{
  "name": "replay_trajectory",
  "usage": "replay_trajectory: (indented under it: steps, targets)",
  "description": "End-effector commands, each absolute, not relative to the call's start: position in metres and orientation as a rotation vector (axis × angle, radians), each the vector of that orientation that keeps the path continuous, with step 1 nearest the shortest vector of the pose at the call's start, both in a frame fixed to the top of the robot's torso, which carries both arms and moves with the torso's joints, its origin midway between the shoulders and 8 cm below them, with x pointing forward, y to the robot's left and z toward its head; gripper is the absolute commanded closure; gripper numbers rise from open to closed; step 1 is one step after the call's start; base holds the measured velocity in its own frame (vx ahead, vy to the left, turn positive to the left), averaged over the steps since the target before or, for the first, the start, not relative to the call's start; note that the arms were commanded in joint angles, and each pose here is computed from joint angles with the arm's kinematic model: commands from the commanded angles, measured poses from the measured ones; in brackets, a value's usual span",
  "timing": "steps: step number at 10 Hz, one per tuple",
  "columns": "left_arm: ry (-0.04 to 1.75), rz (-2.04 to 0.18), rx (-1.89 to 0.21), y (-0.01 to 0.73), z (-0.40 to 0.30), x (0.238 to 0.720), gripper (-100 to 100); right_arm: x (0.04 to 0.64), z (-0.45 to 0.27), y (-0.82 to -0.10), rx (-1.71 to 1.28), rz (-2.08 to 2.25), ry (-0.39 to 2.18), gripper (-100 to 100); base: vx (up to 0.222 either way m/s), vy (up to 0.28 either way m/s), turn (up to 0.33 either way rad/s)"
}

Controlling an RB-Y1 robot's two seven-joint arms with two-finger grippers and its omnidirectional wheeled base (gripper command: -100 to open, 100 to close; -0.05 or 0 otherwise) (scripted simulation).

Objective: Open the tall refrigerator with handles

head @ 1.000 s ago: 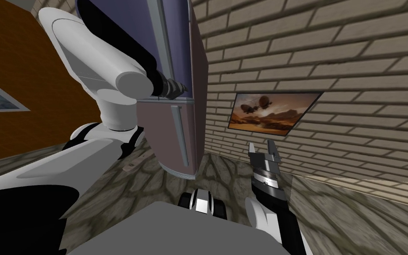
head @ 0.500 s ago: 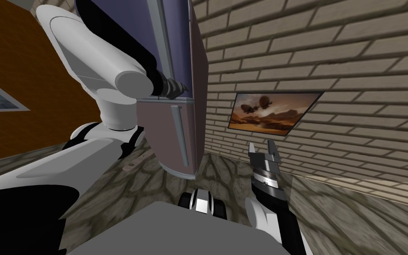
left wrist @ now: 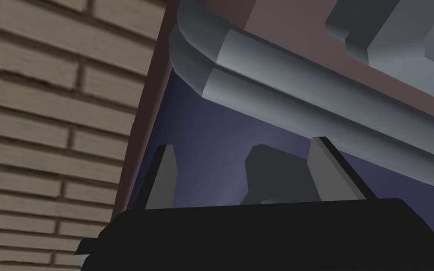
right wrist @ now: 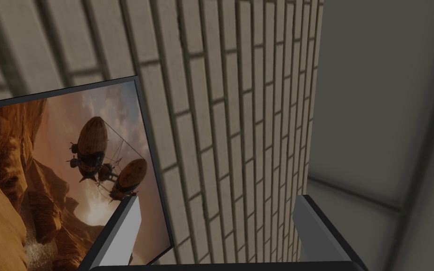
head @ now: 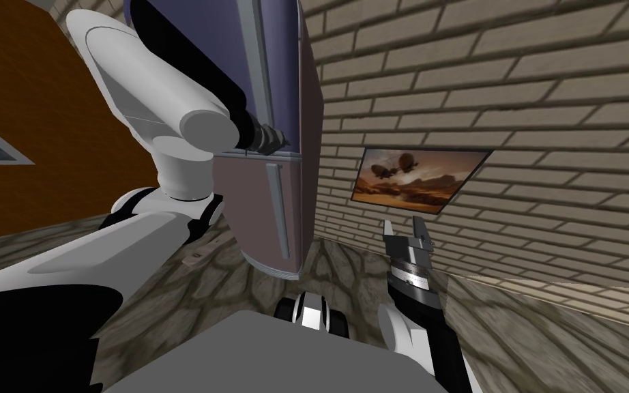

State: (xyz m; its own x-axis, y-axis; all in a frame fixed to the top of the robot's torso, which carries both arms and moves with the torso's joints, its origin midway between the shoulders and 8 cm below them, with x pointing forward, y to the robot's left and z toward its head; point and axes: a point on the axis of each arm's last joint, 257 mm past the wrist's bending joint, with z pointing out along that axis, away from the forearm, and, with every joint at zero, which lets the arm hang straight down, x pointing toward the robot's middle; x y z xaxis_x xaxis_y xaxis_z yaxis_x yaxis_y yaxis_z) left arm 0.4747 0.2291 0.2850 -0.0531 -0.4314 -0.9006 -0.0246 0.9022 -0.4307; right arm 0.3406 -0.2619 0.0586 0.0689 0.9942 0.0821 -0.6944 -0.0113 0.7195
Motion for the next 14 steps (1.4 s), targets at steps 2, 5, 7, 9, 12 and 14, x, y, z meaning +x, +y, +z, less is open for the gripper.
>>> replay_trajectory:
  steps: [2, 5, 7, 9, 12, 14]
  targets:
    - [1.62, -0.425, -0.275, 0.197, 0.288, 0.467, 100, 0.341, 0.059, -0.262, 0.706, 1.445, 0.543, 0, -0.234, 0.263, -0.082]
    - [1.632, -0.479, -0.216, 0.176, 0.289, 0.461, 100, 0.341, 0.059, -0.262, 0.707, 1.445, 0.543, 0, -0.21, 0.197, -0.02]
    - [1.642, -0.533, -0.156, 0.155, 0.291, 0.453, 100, 0.341, 0.059, -0.262, 0.706, 1.445, 0.543, 0, -0.277, 0.259, -0.043]
    - [1.651, -0.586, -0.095, 0.134, 0.293, 0.443, 100, 0.341, 0.059, -0.262, 0.706, 1.445, 0.543, 0, -0.287, 0.282, -0.038]
    - [1.694, -0.613, -0.058, 0.116, 0.28, 0.44, 100, 0.341, 0.059, -0.262, 0.707, 1.445, 0.543, 0, -0.171, 0.212, -0.022]
    - [1.693, -0.641, -0.029, 0.107, 0.282, 0.434, 100, 0.341, 0.059, -0.262, 0.707, 1.445, 0.543, 0, -0.098, 0.274, -0.078]
